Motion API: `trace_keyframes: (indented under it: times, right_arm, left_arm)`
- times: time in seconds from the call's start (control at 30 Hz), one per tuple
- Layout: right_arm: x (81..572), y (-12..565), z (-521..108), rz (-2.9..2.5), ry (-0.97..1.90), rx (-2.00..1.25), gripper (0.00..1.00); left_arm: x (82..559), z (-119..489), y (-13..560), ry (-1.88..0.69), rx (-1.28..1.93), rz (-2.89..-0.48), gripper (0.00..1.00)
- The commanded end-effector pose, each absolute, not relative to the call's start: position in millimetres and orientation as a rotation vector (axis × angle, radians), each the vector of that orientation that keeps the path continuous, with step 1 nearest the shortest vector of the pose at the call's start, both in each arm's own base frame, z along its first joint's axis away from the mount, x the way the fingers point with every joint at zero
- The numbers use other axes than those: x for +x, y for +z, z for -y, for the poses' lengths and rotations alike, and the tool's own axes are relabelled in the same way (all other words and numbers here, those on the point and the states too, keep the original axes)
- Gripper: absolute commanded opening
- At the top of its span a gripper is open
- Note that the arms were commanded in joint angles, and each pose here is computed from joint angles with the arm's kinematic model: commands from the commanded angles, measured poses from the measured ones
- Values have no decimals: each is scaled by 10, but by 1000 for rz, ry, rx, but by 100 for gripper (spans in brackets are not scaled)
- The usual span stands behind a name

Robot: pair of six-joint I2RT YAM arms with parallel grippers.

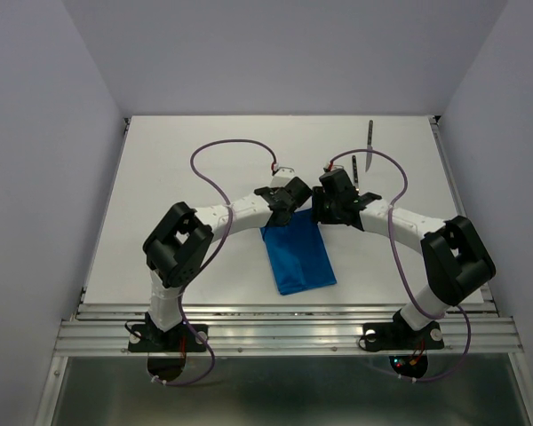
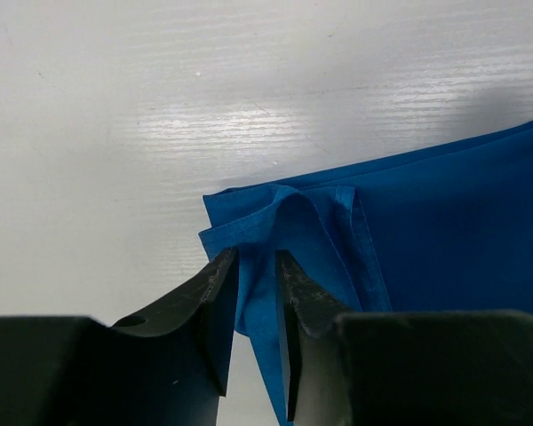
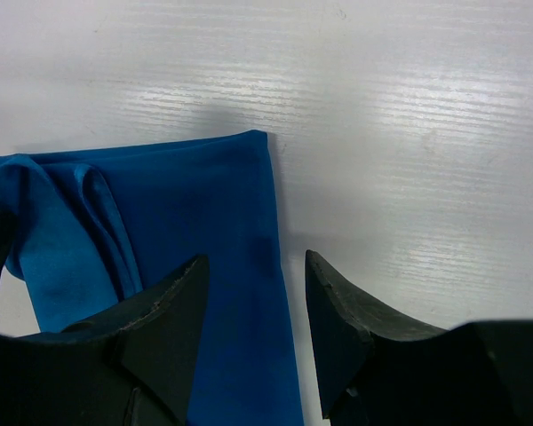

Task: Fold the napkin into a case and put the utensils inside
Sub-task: Pick up the 2/3-rectangle-folded napkin at the center of the board.

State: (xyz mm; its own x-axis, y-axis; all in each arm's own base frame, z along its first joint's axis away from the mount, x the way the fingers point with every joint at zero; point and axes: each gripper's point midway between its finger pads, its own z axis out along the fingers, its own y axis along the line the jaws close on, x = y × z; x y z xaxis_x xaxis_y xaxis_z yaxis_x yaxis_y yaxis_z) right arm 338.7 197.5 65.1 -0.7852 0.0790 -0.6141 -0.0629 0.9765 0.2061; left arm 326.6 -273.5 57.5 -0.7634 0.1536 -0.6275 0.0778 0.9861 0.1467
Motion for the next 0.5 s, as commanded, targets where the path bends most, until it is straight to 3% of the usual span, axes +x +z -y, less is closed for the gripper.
trace_keyframes:
  times: [0.0,0.1,0.47]
  right_arm:
    - [3487,873,-2031,-2378,339,26,53]
    - [3484,873,-2029,-2378,339,26,53]
    - [3475,885,-2022,-2375,341,31,53]
  left_arm:
    - [3290,2706,880,139,109,-2370,38]
    - [3283,2697,851,151,110,-2373,43]
    - [3285,2659,726,208,118,-2384,42]
